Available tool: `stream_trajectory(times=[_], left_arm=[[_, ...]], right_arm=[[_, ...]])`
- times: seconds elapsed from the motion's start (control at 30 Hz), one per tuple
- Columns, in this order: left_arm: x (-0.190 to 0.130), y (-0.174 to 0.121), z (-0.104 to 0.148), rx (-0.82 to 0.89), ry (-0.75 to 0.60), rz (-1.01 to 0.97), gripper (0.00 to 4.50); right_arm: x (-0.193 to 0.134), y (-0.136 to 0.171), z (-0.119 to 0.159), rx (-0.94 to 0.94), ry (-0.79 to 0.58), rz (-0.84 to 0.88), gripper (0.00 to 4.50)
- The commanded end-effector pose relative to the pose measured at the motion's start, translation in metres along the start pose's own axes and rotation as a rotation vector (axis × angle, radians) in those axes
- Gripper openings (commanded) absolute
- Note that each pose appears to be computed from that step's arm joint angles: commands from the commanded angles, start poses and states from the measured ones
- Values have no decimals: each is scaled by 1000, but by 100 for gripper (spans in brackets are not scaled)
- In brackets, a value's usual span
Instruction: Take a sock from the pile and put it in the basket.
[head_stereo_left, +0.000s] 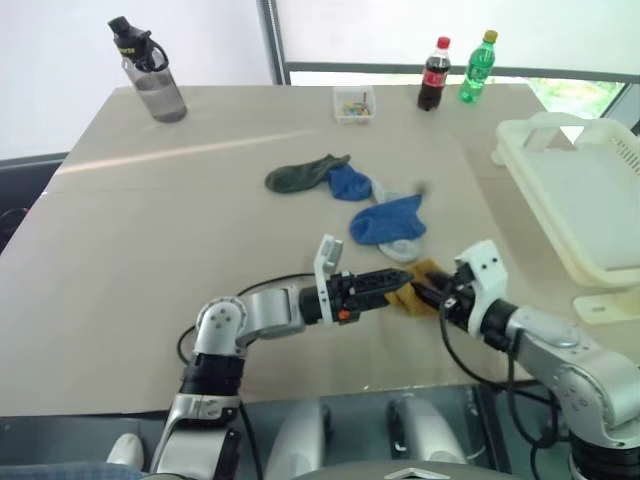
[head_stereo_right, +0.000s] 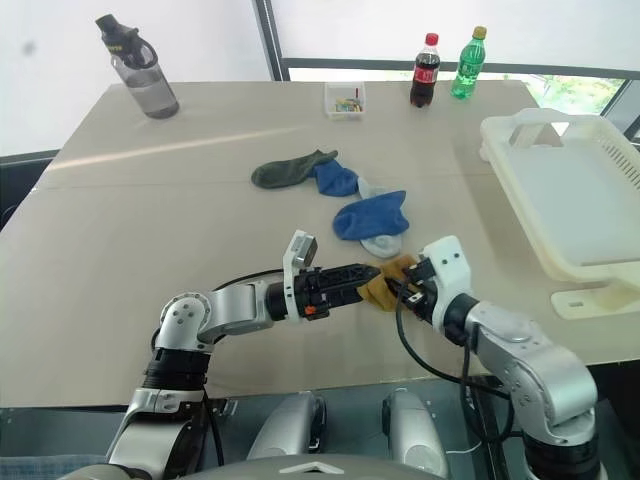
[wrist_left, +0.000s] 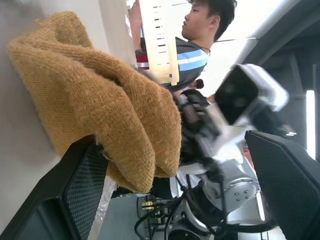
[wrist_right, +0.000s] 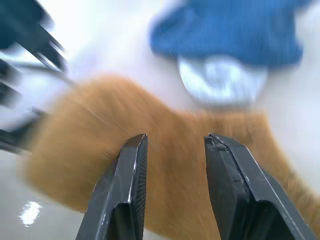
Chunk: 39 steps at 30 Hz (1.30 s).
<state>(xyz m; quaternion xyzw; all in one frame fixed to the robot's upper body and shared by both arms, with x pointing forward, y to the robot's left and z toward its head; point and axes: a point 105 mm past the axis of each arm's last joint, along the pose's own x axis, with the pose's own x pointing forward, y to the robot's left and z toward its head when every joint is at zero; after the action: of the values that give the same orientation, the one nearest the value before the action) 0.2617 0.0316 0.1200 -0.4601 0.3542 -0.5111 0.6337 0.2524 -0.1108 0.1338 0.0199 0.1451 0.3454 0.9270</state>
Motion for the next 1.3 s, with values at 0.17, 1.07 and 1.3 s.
stream_trajectory(times=[0.17, 1.07, 1.3], left_arm=[[6, -7, 1, 36, 17, -45, 450], [48, -11, 13, 134, 136, -118, 450], [50, -11, 12, 132, 150, -124, 450]], right_arm=[[-36, -14, 17, -45, -61, 11, 181], [-74, -52, 15, -260, -19, -140, 181], [-52, -103, -6, -269, 76, -318, 181]])
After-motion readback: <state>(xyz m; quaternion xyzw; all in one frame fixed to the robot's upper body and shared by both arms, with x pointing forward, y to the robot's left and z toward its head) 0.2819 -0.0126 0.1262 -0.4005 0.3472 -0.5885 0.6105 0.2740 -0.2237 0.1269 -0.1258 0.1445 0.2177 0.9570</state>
